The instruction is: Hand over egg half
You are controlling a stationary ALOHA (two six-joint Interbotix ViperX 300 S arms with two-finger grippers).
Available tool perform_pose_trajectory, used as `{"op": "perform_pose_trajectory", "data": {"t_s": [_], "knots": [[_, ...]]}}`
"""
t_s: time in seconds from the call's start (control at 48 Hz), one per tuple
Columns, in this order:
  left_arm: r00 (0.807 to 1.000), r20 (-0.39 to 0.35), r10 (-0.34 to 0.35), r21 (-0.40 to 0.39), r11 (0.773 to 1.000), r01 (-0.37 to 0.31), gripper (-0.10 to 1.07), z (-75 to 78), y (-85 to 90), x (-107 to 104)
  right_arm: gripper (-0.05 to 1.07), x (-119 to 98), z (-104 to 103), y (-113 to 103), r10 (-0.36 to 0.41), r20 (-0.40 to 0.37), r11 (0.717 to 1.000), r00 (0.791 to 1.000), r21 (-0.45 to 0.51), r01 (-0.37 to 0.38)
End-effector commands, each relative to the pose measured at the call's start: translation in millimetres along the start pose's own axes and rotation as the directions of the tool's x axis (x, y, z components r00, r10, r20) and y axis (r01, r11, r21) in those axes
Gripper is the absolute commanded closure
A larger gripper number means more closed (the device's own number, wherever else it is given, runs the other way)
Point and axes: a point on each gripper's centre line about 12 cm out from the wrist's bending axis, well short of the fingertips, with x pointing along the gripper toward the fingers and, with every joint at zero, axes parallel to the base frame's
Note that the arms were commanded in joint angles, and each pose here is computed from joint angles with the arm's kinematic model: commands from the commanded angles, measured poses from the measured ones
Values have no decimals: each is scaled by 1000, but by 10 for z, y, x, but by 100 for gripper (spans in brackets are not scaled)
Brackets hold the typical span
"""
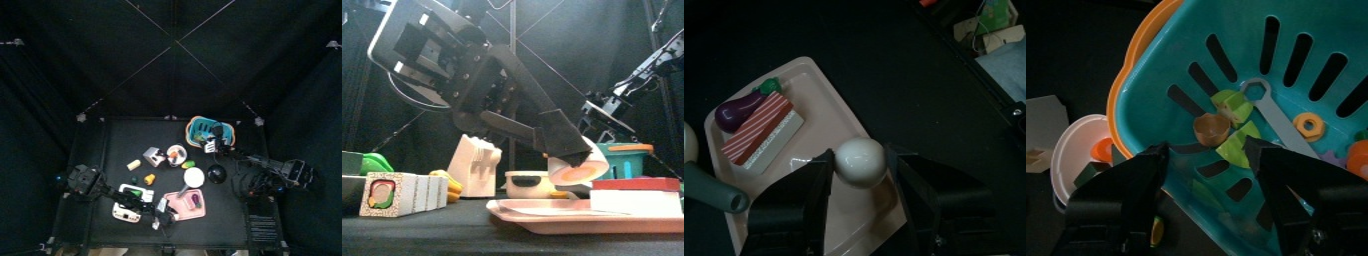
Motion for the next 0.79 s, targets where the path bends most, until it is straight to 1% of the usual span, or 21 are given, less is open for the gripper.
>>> {"op": "perform_pose_trajectory", "data": {"t_s": [0.0, 0.083, 0.104, 0.188, 0.292, 0.354, 0.375, 0.396, 0.417, 0.5, 0.542, 0.562, 0.583, 0.604, 0.625, 0.729, 0.771], "knots": [[996, 77, 49, -9, 999, -48, 29, 199, 155, -132, 9, -57, 108, 85, 31, 34, 1000, 999, -8, -30], [988, 126, 90, 1, 996, -91, 29, 258, 265, -243, 9, -127, 163, 137, 54, 60, 998, 997, -15, -53], [983, 147, 110, 3, 994, -112, 29, 287, 328, -290, 9, -156, 183, 154, 62, 69, 998, 996, -19, -61], [967, 199, 160, 7, 986, -165, 29, 343, 476, -418, 9, -276, 269, 226, 102, 110, 994, 989, -35, -99], [943, 243, 230, 6, 971, -238, 29, 361, 684, -554, 9, -484, 372, 371, 195, 165, 980, 967, -68, -186], [927, 258, 272, 6, 959, -283, 30, 338, 806, -609, 9, -589, 400, 475, 263, 181, 964, 948, -86, -251], [918, 266, 295, 6, 951, -308, 30, 327, 867, -632, 9, -619, 399, 508, 286, 183, 957, 941, -91, -274], [911, 272, 310, 7, 946, -325, 30, 321, 912, -644, 9, -651, 395, 548, 314, 183, 949, 932, -100, -300], [904, 278, 325, 9, 940, -341, 30, 315, 955, -656, 9, -701, 396, 607, 354, 184, 934, 917, -110, -339], [875, 304, 378, 27, 914, -404, 30, 303, 1106, -695, 9, -811, 364, 750, 463, 172, 885, 870, -136, -445], [854, 327, 405, 46, 896, -442, 30, 313, 1181, -719, 9, -854, 334, 824, 517, 158, 855, 842, -149, -497], [846, 336, 415, 52, 888, -457, 30, 323, 1212, -727, 9, -887, 317, 875, 554, 148, 831, 819, -157, -533], [836, 345, 427, 57, 879, -473, 30, 328, 1243, -738, 9, -899, 305, 904, 574, 140, 817, 807, -163, -553], [825, 355, 439, 62, 870, -489, 30, 335, 1276, -751, 9, -914, 290, 935, 595, 131, 802, 793, -167, -574], [810, 368, 457, 66, 856, -513, 30, 348, 1320, -768, 9, -922, 275, 962, 613, 122, 788, 781, -171, -591], [748, 413, 519, 73, 800, -595, 30, 390, 1462, -839, 9, -948, 185, 1092, 685, 72, 723, 725, -185, -665], [722, 428, 543, 72, 776, -626, 30, 398, 1521, -870, 9, -943, 147, 1129, 701, 53, 706, 711, -188, -682]]}}
